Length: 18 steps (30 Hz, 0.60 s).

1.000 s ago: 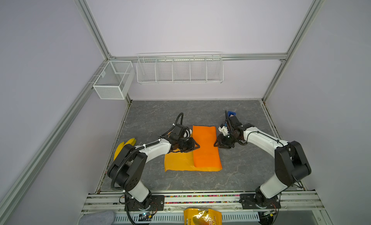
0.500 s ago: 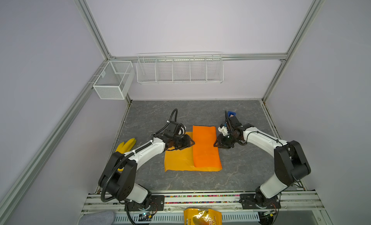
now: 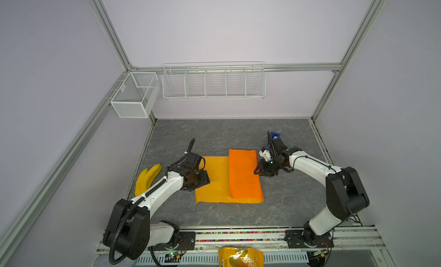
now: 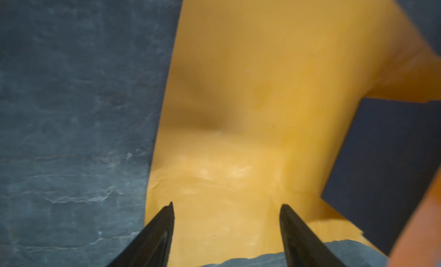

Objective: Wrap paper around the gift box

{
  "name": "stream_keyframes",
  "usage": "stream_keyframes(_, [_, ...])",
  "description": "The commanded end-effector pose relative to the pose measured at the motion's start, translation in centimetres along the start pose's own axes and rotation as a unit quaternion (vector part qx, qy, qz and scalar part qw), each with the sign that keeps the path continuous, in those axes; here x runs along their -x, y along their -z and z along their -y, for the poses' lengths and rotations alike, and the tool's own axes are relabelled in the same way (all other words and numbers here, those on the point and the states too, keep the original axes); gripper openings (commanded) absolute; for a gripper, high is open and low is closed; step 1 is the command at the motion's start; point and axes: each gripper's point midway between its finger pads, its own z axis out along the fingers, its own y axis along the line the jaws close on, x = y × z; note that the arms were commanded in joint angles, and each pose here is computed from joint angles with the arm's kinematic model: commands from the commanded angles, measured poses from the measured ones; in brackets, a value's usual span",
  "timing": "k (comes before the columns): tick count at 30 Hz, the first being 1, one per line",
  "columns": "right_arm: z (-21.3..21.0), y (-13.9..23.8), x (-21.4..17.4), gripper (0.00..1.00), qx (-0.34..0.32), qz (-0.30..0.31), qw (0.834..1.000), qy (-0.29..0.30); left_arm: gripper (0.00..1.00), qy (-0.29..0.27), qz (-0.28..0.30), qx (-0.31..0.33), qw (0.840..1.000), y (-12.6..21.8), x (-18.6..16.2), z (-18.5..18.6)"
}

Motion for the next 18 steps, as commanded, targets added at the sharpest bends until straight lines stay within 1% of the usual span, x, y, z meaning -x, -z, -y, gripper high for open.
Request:
stream_keyframes(1, [2.1, -1.3, -1.6, 0.38, -0.032, -0.030, 0.999, -0.013, 0.71, 0.037, -0.008, 0.046, 0.998, -0.5, -1.6, -2.9])
stream_keyframes(4, [2.1, -1.3, -1.6, 0.38, -0.031, -0.032, 0.999, -0.013, 0.72, 0.044, -0.023, 0.033, 0.998, -1.4, -2.5, -3.0])
stream_keyframes(7, [2.1, -1.3, -1.5, 0.38, -0.030, -0.030, 0.999, -0.013, 0.71, 0.042, -0.030, -0.003, 0.999, -1.8, -2.8, -2.1])
stream_keyframes(11, [2.0, -1.4, -1.6, 0.38, -0.028, -0.032, 0.999, -0.013, 0.69, 0.025, -0.011, -0.084, 0.996, -1.1, -1.7, 0.5])
stream_keyframes(13, [2.0, -1.4, -1.6, 0.38, -0.028, -0.031, 0.999, -0.014, 0.70, 0.015, 0.000, -0.142, 0.990, -0.3, -0.9, 2.2])
stream_keyframes(14, [2.0, -1.4, -1.7, 0.38, -0.029, -0.031, 0.999, -0.013, 0.70, 0.013, 0.006, -0.159, 0.987, 0.0, -0.5, 2.6])
stream_keyframes(16, [2.0, -1.4, -1.6, 0.38, -0.027, -0.030, 0.999, -0.014, 0.72, 0.007, 0.020, -0.179, 0.984, 0.6, 0.5, 2.9])
stream_keyframes(18, [1.9, -1.3, -1.6, 0.38, -0.026, -0.030, 0.999, -0.014, 0.74, 0.005, 0.029, -0.180, 0.983, 1.0, 1.4, 2.6])
